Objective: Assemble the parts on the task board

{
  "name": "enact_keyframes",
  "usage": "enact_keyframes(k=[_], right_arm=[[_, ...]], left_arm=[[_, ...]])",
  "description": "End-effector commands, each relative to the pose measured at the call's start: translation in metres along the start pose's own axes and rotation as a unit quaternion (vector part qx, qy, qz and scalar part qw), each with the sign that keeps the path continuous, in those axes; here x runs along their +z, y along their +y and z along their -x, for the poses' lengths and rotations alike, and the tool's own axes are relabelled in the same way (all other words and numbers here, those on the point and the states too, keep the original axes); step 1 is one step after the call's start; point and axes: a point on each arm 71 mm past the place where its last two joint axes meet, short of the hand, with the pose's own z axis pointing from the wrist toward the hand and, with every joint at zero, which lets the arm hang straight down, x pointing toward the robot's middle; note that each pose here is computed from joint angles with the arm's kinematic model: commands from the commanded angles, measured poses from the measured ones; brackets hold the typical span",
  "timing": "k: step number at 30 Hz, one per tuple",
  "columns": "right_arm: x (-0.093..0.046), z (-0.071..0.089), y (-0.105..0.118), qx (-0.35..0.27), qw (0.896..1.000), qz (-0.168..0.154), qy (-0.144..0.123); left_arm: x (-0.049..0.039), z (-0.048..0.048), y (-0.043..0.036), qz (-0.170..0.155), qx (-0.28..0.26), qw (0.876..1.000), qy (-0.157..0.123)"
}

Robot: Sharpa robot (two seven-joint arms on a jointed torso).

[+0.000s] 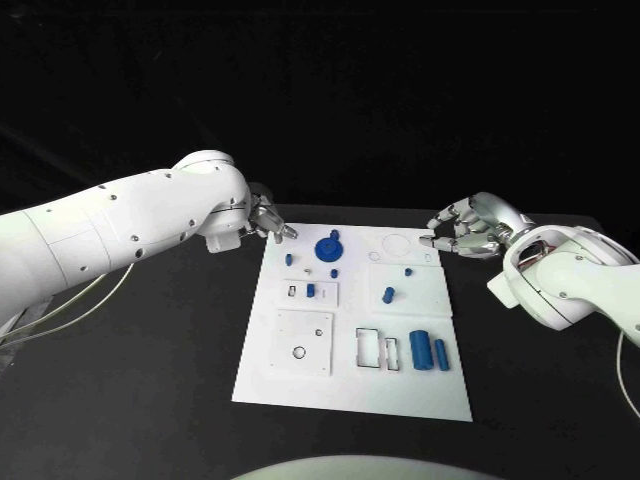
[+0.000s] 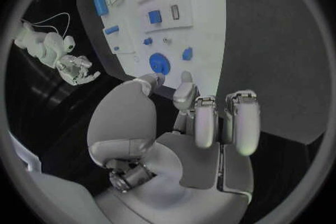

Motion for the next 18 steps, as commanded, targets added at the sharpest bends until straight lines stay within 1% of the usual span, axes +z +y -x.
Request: enact_keyframes(k=[1,5,10,18], right_arm=[[0.0,-0.001,0.001,-0.006,1.0,0.005,0.002],[0.0,-0.001,0.002,-0.003,1.0,0.005,0.001],[0.001,-0.002,0.002,0.0,1.0,0.005,0.001],[0.001,-0.002,0.002,0.001,1.0,0.005,0.001]], left_arm=[[0.0047,-0.0032,-0.0007,-0.001,0.025,1.0,0.014],[0.0105,-0.0066,-0.0001,0.003,0.025,1.0,0.019],[0.0164,-0.0084,0.001,0.005,0.019,1.0,0.022],[0.0221,-0.0142,-0.0025,-0.003,0.009,0.999,0.031]])
